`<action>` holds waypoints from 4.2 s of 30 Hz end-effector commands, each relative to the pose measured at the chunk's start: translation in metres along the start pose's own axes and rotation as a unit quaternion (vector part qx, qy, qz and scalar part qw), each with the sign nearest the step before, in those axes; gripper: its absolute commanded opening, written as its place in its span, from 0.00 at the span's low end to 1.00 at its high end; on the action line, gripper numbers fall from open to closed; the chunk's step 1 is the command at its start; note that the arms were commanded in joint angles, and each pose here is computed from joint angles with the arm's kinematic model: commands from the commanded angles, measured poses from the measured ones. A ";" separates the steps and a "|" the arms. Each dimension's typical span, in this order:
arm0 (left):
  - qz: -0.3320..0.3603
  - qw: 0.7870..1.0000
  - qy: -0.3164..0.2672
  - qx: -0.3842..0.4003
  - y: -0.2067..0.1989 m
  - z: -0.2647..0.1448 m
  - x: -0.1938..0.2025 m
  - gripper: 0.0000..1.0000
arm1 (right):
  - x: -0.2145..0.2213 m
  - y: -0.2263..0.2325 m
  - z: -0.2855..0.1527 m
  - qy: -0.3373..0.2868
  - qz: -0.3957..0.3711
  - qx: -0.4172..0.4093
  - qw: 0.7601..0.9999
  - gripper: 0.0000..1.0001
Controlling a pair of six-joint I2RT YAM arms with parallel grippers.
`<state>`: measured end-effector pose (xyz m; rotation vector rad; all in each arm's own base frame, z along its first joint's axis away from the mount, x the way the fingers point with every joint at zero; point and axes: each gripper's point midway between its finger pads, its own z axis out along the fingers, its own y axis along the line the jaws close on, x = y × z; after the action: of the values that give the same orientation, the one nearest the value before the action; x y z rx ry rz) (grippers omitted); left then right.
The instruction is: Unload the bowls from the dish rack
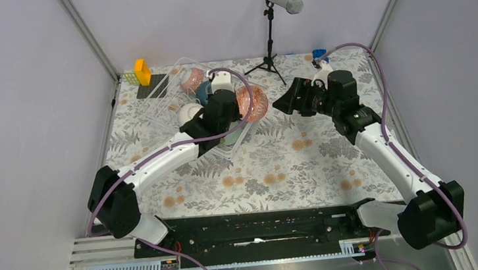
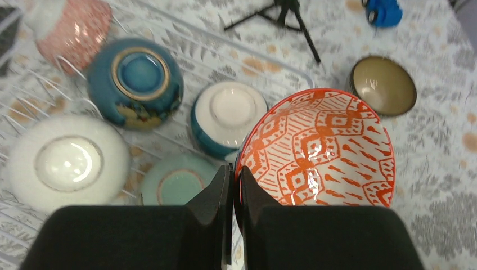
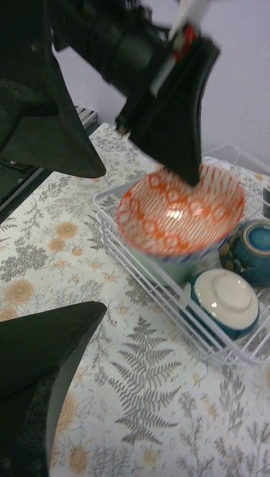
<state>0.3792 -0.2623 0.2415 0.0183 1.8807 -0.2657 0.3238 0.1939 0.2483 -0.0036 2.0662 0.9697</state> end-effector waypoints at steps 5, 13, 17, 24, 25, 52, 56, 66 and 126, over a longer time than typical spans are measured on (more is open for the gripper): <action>-0.053 0.993 0.048 0.090 -0.041 -0.013 -0.005 0.00 | -0.020 0.047 0.015 -0.001 -0.043 -0.048 0.998 0.87; -0.048 0.989 0.063 0.123 -0.062 -0.017 0.001 0.00 | 0.008 -0.023 0.031 0.046 -0.059 0.147 0.986 0.58; -0.043 0.989 0.067 0.122 -0.065 -0.015 0.002 0.00 | 0.011 -0.033 0.030 0.049 -0.071 0.183 0.979 0.55; -0.041 0.990 0.069 0.116 -0.066 -0.012 0.005 0.00 | 0.009 -0.034 0.025 0.043 -0.080 0.187 0.978 0.63; -0.041 0.990 0.069 0.115 -0.066 -0.011 0.005 0.00 | 0.006 -0.032 0.025 0.040 -0.082 0.183 0.979 0.65; -0.052 0.979 0.066 0.185 -0.089 -0.030 -0.007 0.00 | 0.015 -0.052 0.028 0.068 -0.076 0.230 0.968 0.05; -0.054 0.978 0.064 0.192 -0.090 -0.033 -0.008 0.27 | 0.008 -0.064 0.022 0.051 -0.079 0.272 0.958 0.00; -0.081 0.982 0.052 0.165 -0.060 -0.038 -0.015 0.65 | -0.011 -0.118 0.005 0.014 -0.028 0.369 0.929 0.00; -0.029 0.986 -0.025 -0.162 0.090 -0.007 -0.037 0.75 | 0.009 -0.241 -0.041 -0.043 0.177 0.408 0.895 0.75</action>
<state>0.3764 -0.1924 0.2342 -0.1889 1.9601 -0.1474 0.3679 -0.0091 0.0849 0.9437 2.3084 0.1389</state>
